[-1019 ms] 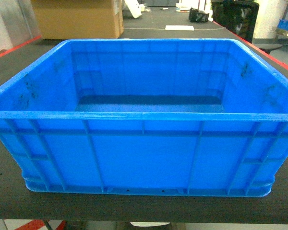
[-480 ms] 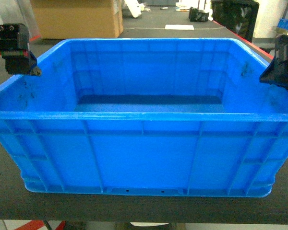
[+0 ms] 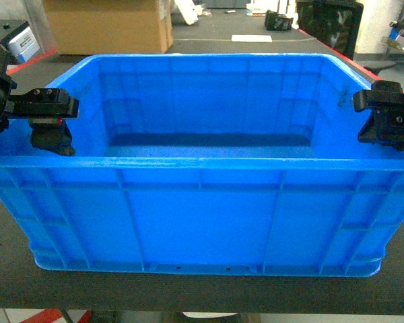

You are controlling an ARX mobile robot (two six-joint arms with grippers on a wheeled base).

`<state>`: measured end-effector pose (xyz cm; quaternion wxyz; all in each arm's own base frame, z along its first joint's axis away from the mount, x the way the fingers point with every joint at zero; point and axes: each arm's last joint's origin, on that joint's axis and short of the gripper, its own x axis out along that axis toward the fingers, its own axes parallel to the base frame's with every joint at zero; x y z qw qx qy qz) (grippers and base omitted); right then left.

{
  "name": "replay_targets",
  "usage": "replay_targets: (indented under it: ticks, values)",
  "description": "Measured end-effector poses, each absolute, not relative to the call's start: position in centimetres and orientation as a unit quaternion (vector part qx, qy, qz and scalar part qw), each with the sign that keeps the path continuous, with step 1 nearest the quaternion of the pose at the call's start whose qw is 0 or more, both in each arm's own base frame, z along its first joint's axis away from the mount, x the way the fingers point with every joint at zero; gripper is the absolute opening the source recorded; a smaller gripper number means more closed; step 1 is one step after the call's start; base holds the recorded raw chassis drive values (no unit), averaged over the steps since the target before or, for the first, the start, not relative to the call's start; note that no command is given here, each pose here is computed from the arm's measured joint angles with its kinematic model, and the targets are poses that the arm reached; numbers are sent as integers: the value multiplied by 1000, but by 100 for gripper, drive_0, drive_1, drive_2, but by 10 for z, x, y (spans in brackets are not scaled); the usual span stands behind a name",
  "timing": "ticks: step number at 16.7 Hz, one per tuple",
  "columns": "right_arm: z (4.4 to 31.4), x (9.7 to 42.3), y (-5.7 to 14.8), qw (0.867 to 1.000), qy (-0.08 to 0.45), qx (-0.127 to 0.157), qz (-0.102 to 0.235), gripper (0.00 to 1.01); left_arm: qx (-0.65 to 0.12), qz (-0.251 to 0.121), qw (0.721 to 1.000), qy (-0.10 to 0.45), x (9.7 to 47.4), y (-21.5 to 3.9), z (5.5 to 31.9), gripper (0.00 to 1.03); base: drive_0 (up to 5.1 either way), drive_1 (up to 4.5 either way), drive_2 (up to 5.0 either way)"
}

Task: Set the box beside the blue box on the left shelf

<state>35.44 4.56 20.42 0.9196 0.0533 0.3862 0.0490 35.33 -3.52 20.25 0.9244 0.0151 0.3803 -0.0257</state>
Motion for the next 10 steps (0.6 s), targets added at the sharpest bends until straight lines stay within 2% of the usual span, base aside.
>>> replay_targets:
  ticks: [1,2,7,10]
  values:
    - [204,355,45,921,385,51,43,31,19,-23,925,378,354,-35,203,50,0,0,0]
    - [204,355,45,921,383,52,40,24,19,-21,926,376,354,-35,203,41,0,0,0]
    - [205,355,47,925,376,49,24,20,22,-18,929,369,355,-35,204,30,0,0,0]
    - [206,356,48,926,372,49,34,14,24,-13,933,359,353,-36,204,24,0,0,0]
